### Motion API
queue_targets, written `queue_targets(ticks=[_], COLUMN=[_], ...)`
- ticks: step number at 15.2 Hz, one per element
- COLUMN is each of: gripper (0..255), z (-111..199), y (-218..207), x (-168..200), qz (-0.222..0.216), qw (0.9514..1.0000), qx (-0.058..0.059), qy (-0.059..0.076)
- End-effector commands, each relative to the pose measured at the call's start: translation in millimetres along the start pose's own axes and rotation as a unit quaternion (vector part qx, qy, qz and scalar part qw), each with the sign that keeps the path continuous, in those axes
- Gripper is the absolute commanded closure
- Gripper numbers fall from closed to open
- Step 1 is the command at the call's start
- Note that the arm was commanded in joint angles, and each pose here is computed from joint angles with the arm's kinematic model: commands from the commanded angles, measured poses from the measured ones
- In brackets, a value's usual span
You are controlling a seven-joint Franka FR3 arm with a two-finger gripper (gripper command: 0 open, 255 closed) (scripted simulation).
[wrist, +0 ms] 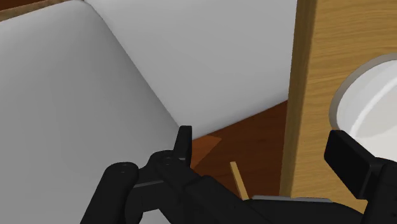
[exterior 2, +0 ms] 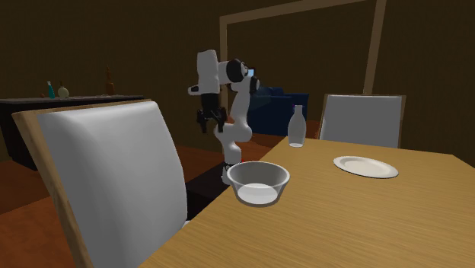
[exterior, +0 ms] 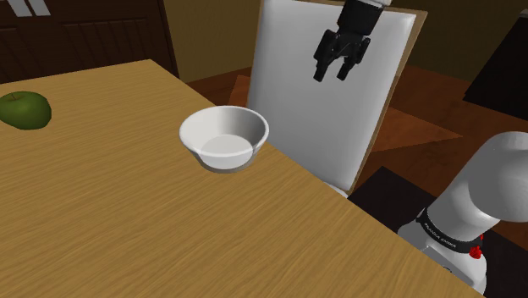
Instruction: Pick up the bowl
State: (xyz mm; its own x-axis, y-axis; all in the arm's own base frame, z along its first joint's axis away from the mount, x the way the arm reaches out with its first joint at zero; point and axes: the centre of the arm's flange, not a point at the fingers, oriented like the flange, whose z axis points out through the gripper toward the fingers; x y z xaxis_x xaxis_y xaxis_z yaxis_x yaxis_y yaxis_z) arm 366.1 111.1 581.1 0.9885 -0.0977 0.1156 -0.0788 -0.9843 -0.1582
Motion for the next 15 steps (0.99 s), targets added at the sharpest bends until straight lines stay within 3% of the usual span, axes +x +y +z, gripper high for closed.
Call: queue_targets(ticks=[1,13,15], gripper=[0,0,0], z=[15.4,99.1,105.5], y=[-19.2,-131.1,-132.1], x=[8.4,55.8,55.8], qz=[0.000,-0.001,-0.001], qw=[0.9999,0.9970,0.9969], qx=[0.010,0.069,0.070], qy=[-0.005,-0.035,-0.035])
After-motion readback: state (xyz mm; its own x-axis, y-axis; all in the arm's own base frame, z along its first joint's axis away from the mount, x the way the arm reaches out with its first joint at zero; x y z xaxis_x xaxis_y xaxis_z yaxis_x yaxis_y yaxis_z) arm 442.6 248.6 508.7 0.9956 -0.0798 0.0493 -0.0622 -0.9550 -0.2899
